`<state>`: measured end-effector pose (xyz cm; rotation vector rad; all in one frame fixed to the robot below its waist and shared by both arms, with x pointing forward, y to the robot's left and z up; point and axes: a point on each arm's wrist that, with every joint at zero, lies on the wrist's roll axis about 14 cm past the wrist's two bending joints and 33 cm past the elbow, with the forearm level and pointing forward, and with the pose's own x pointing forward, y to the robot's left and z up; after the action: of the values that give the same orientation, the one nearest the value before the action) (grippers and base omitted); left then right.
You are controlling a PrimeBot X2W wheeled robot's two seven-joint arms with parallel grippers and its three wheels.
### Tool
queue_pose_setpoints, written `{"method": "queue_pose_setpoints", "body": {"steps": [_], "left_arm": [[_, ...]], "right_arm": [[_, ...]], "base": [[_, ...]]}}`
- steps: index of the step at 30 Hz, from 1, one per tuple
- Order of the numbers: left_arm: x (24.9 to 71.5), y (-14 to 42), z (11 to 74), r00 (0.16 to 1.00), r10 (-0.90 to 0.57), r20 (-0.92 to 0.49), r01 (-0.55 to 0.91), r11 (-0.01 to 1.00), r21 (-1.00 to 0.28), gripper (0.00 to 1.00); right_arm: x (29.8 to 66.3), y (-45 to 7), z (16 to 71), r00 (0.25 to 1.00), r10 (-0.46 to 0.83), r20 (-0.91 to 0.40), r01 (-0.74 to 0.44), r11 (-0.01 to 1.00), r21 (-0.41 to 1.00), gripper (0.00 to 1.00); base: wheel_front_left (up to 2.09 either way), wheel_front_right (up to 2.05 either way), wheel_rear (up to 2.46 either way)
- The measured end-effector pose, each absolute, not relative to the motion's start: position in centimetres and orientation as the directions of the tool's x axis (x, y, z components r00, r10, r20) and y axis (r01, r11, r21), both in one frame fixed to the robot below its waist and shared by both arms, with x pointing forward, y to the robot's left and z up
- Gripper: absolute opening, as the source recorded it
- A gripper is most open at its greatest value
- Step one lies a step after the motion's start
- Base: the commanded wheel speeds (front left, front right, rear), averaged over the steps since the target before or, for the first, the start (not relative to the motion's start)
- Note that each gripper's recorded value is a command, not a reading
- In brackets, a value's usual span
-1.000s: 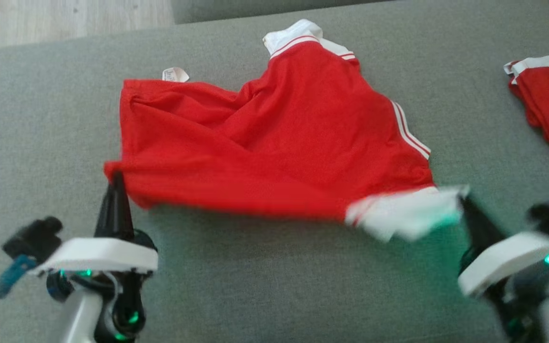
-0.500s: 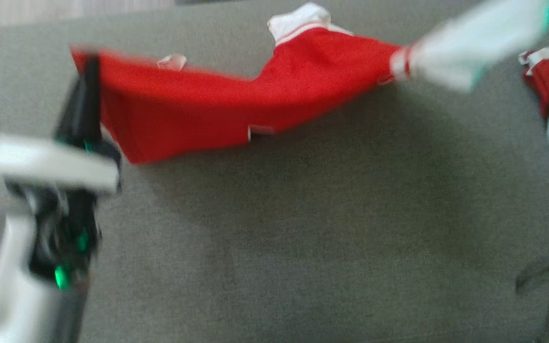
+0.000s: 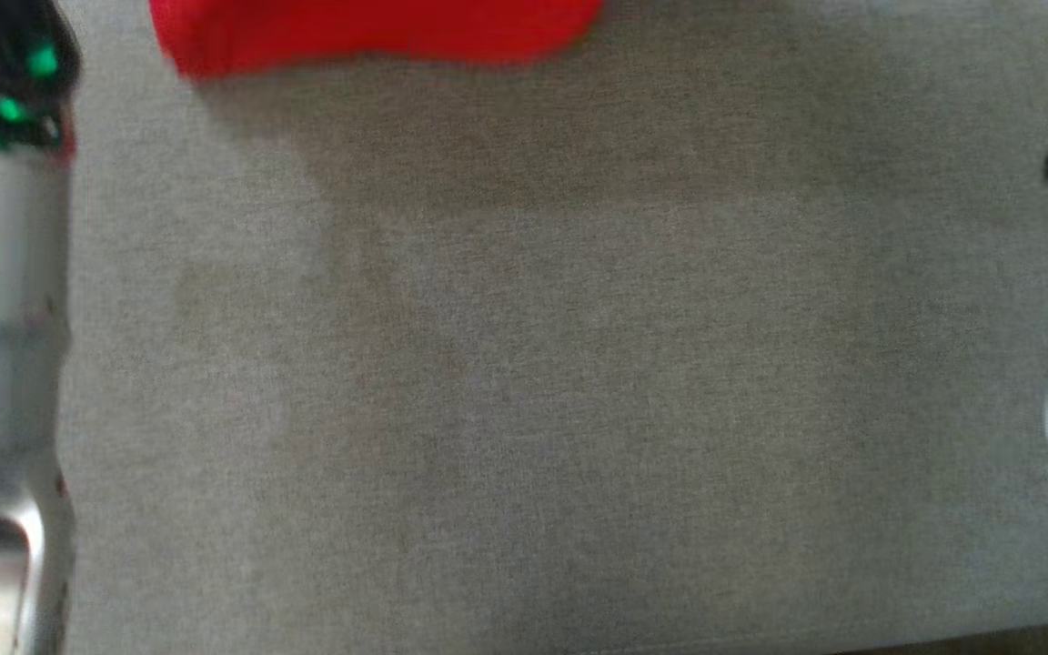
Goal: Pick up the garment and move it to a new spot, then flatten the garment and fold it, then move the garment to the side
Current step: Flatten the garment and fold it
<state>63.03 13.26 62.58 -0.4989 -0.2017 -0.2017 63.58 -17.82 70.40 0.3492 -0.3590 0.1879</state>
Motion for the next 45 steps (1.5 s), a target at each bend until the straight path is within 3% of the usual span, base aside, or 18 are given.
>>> {"method": "queue_pose_setpoints", "body": {"steps": [6,9,13,17,20,23,29,36,45], "left_arm": [[63.0,14.0,70.4,0.855,-0.095,0.510,0.325,0.865,-0.383,0.00],[62.8,13.8,69.7,0.852,-0.100,0.514,0.332,0.862,-0.383,0.00],[62.1,13.4,65.5,0.893,-0.116,0.434,0.307,0.864,-0.400,0.00],[58.7,12.3,55.6,0.963,-0.169,0.210,0.240,0.894,-0.378,0.00],[53.9,12.0,48.8,0.984,-0.177,0.026,0.173,0.904,-0.391,0.00],[48.7,12.3,44.2,0.977,-0.162,-0.136,0.090,0.899,-0.429,0.00],[40.1,12.6,41.3,0.939,-0.141,-0.313,-0.029,0.875,-0.482,0.00],[35.5,13.8,41.5,0.911,-0.106,-0.398,-0.123,0.853,-0.508,0.00],[32.1,14.6,40.5,0.840,-0.113,-0.531,-0.162,0.881,-0.444,0.00]], "right_arm": [[62.3,-18.5,79.0,0.765,0.103,0.635,-0.261,0.952,0.160,0.00],[62.5,-18.0,77.9,0.785,0.150,0.601,-0.260,0.960,0.100,0.00],[63.2,-17.4,72.2,0.872,0.204,0.445,-0.261,0.963,0.071,0.00],[61.5,-17.7,59.2,0.970,0.244,0.020,-0.244,0.966,0.084,0.00],[57.2,-19.1,50.8,0.918,0.238,-0.317,-0.231,0.971,0.062,0.00],[52.2,-20.3,46.8,0.823,0.229,-0.520,-0.241,0.970,0.045,0.00],[43.2,-19.8,45.4,0.714,0.250,-0.654,-0.254,0.963,0.090,0.00],[31.6,-16.2,41.6,0.518,0.287,-0.805,-0.173,0.958,0.231,0.00],[27.5,-16.2,42.1,0.476,0.242,-0.845,-0.073,0.969,0.237,0.00]], "base": [[0.00,0.00,0.00],[0.00,0.00,0.00],[0.00,0.00,0.00],[0.00,0.00,0.00],[0.00,0.00,0.00],[0.00,0.00,0.00],[0.00,0.00,0.00],[0.00,0.00,0.00],[0.00,0.00,0.00]]}}
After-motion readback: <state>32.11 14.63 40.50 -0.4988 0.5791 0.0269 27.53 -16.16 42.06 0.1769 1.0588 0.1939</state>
